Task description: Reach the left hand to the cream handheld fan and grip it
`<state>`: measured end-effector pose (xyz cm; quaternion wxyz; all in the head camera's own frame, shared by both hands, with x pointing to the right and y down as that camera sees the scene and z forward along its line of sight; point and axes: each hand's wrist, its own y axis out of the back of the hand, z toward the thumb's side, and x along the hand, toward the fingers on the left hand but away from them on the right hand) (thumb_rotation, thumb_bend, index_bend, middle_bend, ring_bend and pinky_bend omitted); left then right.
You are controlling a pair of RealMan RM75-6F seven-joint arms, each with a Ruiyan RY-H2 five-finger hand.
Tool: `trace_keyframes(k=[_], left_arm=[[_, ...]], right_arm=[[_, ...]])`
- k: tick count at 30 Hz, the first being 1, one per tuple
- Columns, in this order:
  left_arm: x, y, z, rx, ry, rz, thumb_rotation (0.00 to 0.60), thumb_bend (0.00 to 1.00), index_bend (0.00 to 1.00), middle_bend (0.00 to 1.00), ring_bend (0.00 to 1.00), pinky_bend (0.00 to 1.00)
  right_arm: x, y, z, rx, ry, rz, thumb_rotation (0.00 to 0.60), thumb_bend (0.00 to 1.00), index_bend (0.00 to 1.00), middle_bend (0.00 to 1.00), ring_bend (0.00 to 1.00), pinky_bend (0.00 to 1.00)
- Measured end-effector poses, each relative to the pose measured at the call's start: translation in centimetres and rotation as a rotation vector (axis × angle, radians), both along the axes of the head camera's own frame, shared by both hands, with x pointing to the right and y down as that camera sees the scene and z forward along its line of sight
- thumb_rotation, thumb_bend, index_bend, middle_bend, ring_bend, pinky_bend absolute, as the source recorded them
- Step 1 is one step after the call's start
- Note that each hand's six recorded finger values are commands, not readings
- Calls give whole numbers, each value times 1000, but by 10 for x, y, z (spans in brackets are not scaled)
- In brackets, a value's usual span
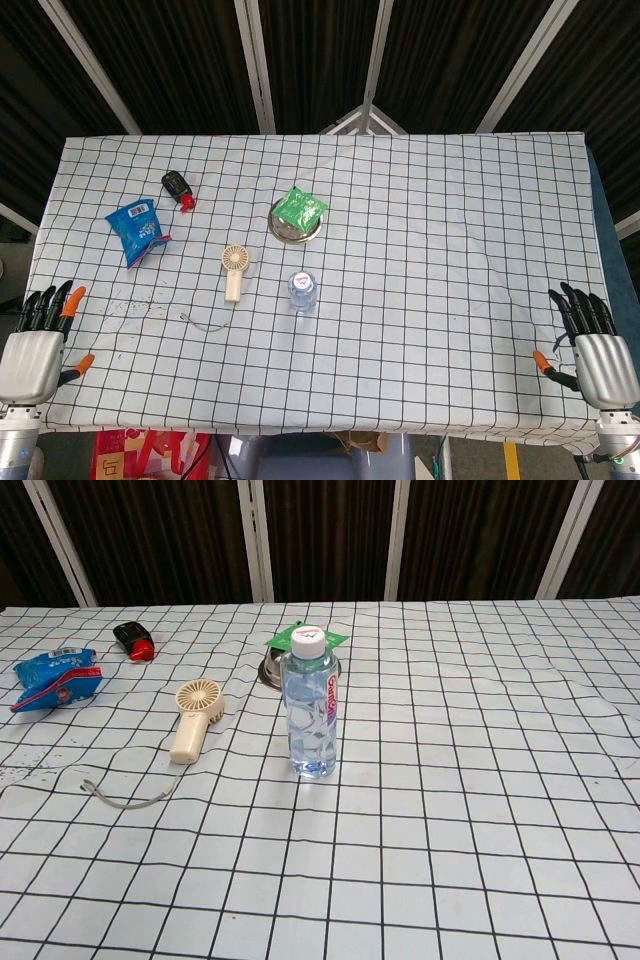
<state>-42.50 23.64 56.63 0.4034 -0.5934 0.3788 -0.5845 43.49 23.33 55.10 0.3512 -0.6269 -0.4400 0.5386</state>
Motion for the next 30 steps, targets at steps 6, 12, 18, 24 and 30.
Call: trace_keyframes(k=[6,12,18,24,30], left_arm=[[21,-12,11,-18,-11,44,600,493,0,737,660,713],[56,-31,35,-80,-20,93,600,710,0,891,809,815],[99,-48,65,-149,-38,135,600,762,45,926,841,845],[142,-59,94,-211,-50,155,600,763,109,930,846,848],[168,-64,114,-243,-62,164,600,762,165,931,846,848]], right_arm=[[0,0,0,-5,-7,-4,600,279,102,0,0,0],[0,-1,1,-10,-9,-5,600,279,106,0,0,0],[0,-2,1,-16,-11,-4,600,279,108,0,0,0],[0,-3,2,-23,-12,-4,600,279,108,0,0,0],[0,-4,3,-29,-15,-4,600,279,108,0,0,0]])
